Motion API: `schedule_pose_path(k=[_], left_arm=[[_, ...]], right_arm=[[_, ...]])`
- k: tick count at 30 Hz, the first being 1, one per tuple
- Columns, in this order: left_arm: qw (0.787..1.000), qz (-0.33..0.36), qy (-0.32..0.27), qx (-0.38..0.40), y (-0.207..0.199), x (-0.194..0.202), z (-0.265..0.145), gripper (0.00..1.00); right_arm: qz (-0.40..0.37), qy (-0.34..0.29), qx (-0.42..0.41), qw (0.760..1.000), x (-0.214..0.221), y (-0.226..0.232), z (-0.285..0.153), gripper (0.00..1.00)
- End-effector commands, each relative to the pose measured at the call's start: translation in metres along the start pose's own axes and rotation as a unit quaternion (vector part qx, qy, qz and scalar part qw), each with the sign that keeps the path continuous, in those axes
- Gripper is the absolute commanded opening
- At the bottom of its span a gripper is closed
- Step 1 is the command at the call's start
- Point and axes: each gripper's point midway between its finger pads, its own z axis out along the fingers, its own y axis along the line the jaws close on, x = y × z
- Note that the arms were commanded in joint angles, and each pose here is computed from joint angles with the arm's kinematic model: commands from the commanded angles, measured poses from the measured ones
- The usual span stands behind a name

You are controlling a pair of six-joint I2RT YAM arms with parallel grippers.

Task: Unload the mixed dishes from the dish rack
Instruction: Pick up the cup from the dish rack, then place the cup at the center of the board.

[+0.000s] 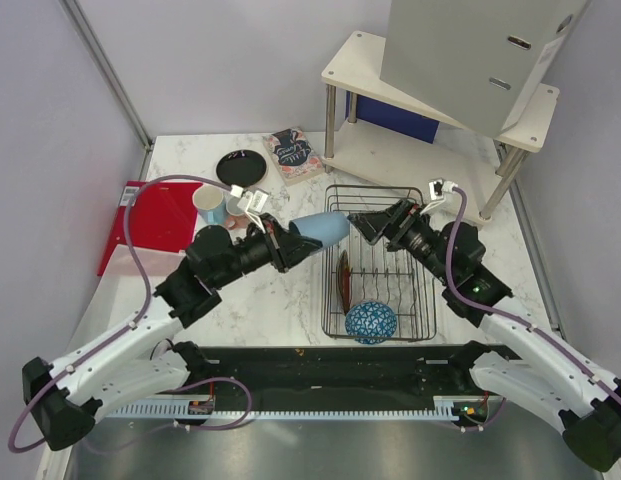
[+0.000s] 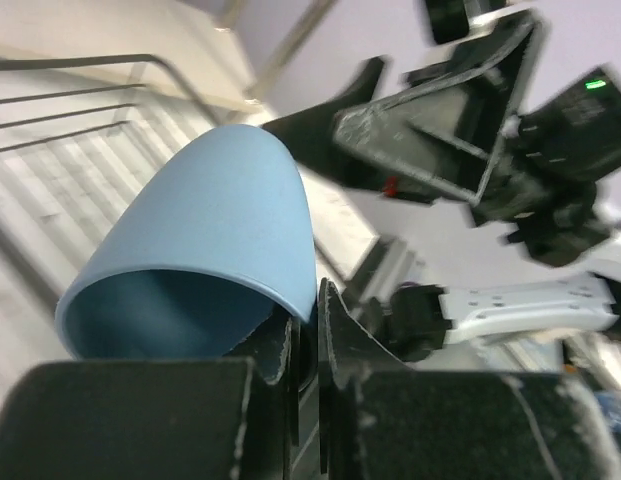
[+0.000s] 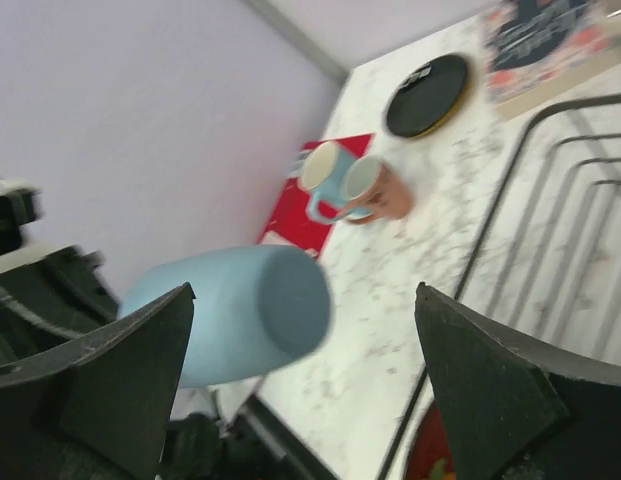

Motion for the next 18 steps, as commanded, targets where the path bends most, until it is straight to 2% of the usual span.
schedule_pose_path(k=[1,2,3,4,6,8,9,10,11,13,15,16,18], left_arm=[[0.986,0.090,0.024,-0.138,0.031,-0.021,-0.035,0.02],[0.977,0.090,0.059,-0.182,0.046,-0.010,-0.046,0.02],[0.965,0.103,0.046,-0.235,0.055,-0.029,-0.055,0.02],[0.954,0.106,0.057,-0.275,0.065,-0.032,-0.063,0.02],[0.908,0.107,0.100,-0.392,0.096,-0.031,-0.090,0.02],[0.879,0.099,0.121,-0.451,0.113,-0.032,-0.107,0.02],[0.860,0.084,0.157,-0.479,0.125,-0.018,-0.116,0.02],[0.846,0.063,0.169,-0.503,0.138,-0.015,-0.124,0.02],[0.840,0.041,0.185,-0.508,0.143,-0.007,-0.126,0.02],[0.806,-0.012,0.211,-0.553,0.164,0.007,-0.140,0.02],[0.789,-0.048,0.226,-0.569,0.175,0.018,-0.144,0.02],[0.772,-0.070,0.232,-0.588,0.188,0.021,-0.149,0.02],[0.763,-0.111,0.247,-0.587,0.196,0.031,-0.147,0.02]], right_arm=[[-0.105,0.001,0.186,0.977,-0.015,-0.063,-0.021,0.98],[-0.107,-0.001,0.201,0.974,-0.017,-0.067,-0.023,0.98],[-0.111,0.004,0.216,0.970,-0.016,-0.073,-0.027,0.98],[-0.115,0.000,0.233,0.966,-0.017,-0.080,-0.028,0.98],[-0.116,0.007,0.251,0.961,-0.013,-0.088,-0.031,0.98],[-0.116,0.014,0.261,0.958,-0.010,-0.094,-0.031,0.98],[-0.114,0.015,0.263,0.958,-0.008,-0.096,-0.031,0.98],[-0.113,0.019,0.265,0.957,-0.006,-0.098,-0.029,0.98],[-0.113,0.023,0.266,0.957,-0.004,-0.099,-0.029,0.98],[-0.113,0.028,0.269,0.956,-0.001,-0.102,-0.028,0.98],[-0.114,0.030,0.269,0.956,-0.001,-0.102,-0.028,0.98],[-0.115,0.030,0.269,0.956,0.000,-0.102,-0.029,0.98],[-0.117,0.033,0.268,0.956,0.001,-0.103,-0.030,0.98]])
